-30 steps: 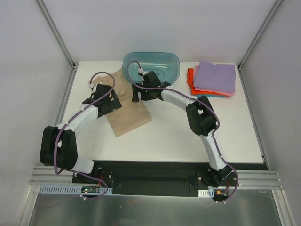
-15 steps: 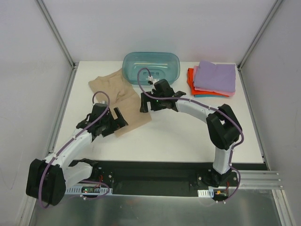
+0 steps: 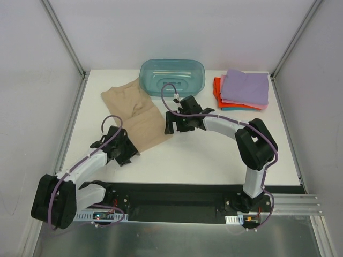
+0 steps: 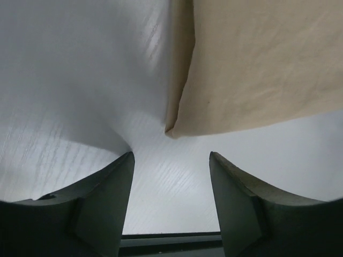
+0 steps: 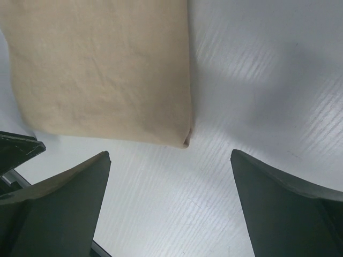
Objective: Fold and stack the t-shirts
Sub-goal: Grab one side of the 2/3 rectangular tshirt with both arms, then fold the long partially folded tshirt into a neat square
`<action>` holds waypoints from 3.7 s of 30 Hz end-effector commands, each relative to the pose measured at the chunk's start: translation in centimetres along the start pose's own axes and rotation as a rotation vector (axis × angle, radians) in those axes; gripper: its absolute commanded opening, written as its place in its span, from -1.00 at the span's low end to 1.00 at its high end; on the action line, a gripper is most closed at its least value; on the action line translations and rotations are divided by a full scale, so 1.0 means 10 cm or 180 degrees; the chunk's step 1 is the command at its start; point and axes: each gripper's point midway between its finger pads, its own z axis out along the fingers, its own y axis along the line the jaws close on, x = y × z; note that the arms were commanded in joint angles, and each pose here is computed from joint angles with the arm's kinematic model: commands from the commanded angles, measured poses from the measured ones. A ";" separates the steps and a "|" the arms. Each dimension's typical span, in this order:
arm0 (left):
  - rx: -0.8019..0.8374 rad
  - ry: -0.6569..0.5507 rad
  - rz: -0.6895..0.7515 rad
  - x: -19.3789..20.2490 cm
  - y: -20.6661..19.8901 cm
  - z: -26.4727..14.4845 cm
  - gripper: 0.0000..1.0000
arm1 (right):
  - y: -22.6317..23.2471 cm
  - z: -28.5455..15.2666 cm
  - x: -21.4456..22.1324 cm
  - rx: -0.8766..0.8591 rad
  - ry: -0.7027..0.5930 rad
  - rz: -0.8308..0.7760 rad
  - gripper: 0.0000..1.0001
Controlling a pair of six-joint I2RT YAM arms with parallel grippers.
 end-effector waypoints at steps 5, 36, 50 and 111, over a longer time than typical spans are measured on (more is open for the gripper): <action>-0.0420 -0.0123 -0.0251 -0.18 0.09 0.13 0.02 | -0.03 0.08 0.01 -0.0024 0.0025 0.0010 0.86; -0.0067 0.0040 0.0023 -0.13 0.07 0.16 -1.00 | 0.13 0.27 0.19 -0.0131 0.0232 0.0173 -0.79; 0.1123 0.0812 0.0615 1.18 -0.39 -0.62 -1.00 | 0.00 -1.06 1.31 0.0041 0.0645 0.0279 -0.99; 0.0091 -0.1355 0.0619 -1.29 -1.02 -0.55 -1.00 | -0.03 -0.31 -1.64 0.0217 -0.0712 -0.0224 -0.87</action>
